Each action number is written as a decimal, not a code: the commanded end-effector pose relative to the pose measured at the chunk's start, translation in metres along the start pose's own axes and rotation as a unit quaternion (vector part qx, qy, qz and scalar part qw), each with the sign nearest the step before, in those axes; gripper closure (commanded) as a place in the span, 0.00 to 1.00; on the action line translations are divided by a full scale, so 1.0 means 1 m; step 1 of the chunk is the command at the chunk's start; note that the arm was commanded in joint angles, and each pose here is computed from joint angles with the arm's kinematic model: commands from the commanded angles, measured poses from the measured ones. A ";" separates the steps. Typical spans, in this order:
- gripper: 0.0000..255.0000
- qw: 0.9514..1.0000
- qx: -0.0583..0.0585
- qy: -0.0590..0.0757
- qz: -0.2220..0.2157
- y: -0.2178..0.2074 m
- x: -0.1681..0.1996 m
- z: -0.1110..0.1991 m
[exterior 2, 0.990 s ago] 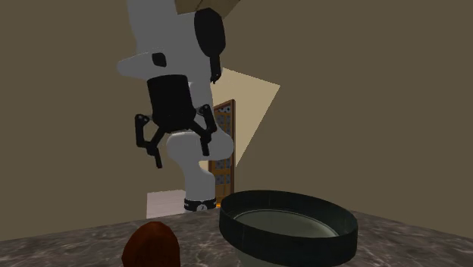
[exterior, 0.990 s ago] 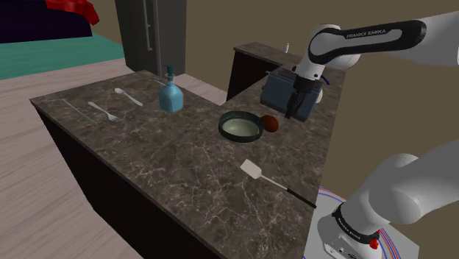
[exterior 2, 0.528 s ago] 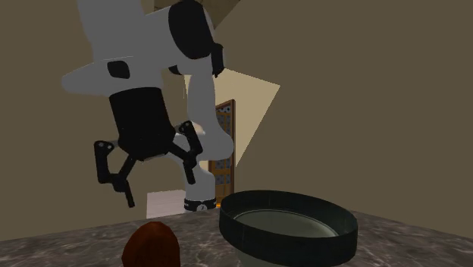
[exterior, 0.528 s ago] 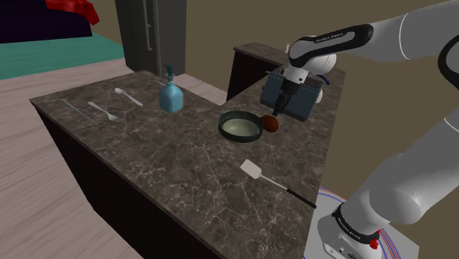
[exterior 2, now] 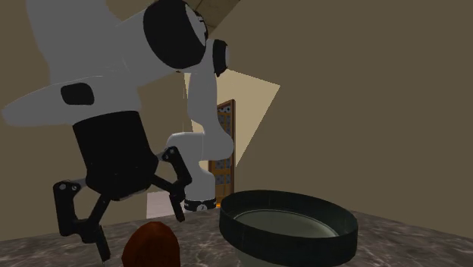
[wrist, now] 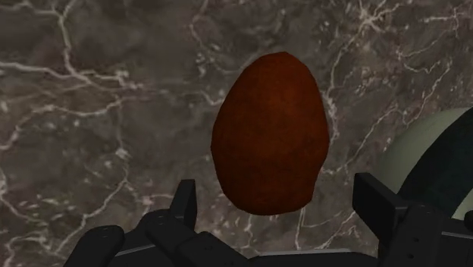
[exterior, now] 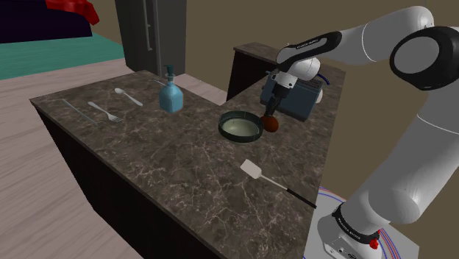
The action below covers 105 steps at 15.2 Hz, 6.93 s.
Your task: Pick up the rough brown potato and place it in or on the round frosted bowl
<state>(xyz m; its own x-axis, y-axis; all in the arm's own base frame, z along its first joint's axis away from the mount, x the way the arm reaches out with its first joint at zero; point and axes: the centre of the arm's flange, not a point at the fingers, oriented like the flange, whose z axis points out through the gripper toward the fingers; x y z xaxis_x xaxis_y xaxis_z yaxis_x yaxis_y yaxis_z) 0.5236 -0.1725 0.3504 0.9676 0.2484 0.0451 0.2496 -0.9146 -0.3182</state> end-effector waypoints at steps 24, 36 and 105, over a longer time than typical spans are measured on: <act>1.00 1.000 0.000 0.000 0.000 -0.003 0.002 0.019; 1.00 1.000 0.000 0.000 0.000 -0.023 0.005 -0.041; 0.00 1.000 0.000 0.000 0.000 -0.202 0.067 -0.057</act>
<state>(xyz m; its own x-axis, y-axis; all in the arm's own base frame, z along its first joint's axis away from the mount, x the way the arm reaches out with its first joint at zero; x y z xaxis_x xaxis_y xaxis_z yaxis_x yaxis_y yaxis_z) 0.5405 0.0110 0.4710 0.9675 0.2485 0.0466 0.2502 -0.9143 -0.3185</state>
